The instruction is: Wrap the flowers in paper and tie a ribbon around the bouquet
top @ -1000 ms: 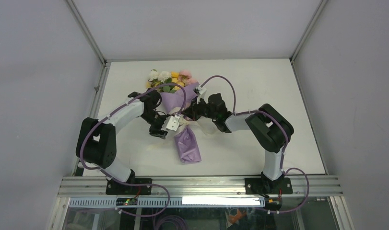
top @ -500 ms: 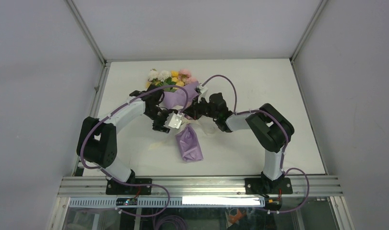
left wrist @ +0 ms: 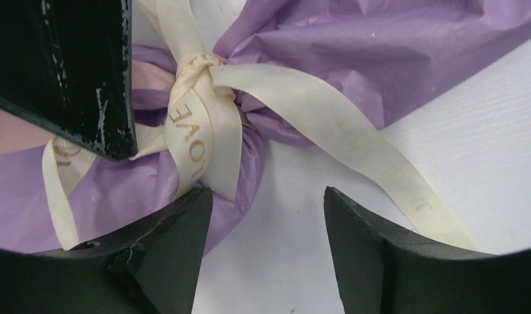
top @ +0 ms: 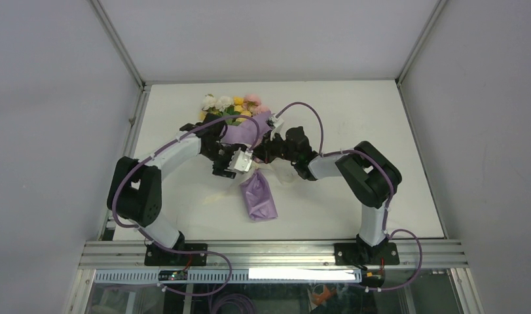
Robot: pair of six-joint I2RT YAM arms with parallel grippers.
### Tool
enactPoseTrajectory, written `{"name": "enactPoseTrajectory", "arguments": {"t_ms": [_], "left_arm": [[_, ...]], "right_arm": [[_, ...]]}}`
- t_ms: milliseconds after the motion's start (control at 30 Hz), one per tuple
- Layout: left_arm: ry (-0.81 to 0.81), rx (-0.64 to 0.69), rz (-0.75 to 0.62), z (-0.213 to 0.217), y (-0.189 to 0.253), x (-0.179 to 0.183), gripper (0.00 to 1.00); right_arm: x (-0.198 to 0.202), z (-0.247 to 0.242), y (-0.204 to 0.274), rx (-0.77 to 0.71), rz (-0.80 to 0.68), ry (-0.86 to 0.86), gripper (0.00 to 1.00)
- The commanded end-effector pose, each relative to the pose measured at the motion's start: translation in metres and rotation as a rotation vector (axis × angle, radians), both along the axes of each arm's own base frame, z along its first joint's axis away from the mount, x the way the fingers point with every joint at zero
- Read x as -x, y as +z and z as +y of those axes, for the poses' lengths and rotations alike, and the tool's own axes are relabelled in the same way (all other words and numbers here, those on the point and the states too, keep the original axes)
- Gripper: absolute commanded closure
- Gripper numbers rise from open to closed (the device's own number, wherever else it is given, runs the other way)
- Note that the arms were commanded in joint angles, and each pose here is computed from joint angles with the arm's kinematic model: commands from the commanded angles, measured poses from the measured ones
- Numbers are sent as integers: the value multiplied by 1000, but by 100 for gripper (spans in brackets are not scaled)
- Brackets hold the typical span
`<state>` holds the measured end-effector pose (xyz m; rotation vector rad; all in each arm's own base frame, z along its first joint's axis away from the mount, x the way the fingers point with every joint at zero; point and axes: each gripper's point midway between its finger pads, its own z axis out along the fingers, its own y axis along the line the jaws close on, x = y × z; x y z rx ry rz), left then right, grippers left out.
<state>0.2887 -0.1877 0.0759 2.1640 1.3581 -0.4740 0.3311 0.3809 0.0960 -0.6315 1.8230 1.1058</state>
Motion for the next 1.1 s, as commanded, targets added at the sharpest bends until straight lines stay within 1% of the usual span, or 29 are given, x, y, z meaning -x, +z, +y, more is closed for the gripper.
{"name": "enactPoseTrajectory", "arguments": {"t_ms": [0, 67, 100, 167, 267, 467, 567, 800, 833, 900, 933, 1067], "left_arm": [[-23, 90, -49, -29, 16, -12, 36], [-30, 97, -37, -33, 16, -8, 44], [-32, 97, -32, -34, 15, -6, 46], [-32, 101, -28, -37, 15, -5, 46], [10, 108, -40, -41, 18, -13, 48], [71, 93, -94, -39, 16, -30, 55], [87, 85, -103, -38, 14, -32, 63], [98, 82, -97, -38, 12, -29, 87], [99, 81, -96, -38, 12, -29, 88], [101, 76, -98, -38, 10, -29, 98], [103, 74, -99, -37, 10, -29, 100], [136, 58, -110, -31, 15, -29, 100]], "right_arm": [[-9, 0, 17, -30, -64, -8, 100], [-8, 0, 17, -28, -64, -10, 100], [-8, 0, 16, -27, -63, -10, 100], [-8, -1, 16, -27, -63, -9, 100], [-7, 0, 14, -27, -59, -4, 100], [-6, -1, 15, -34, -62, -3, 100], [-5, -1, 16, -35, -61, -1, 100], [-6, -1, 16, -37, -62, 0, 100], [-6, -1, 16, -37, -61, 0, 100], [-6, -2, 17, -37, -61, -1, 100], [-6, -2, 16, -37, -60, -1, 100], [-7, -5, 15, -34, -56, -9, 100]]}}
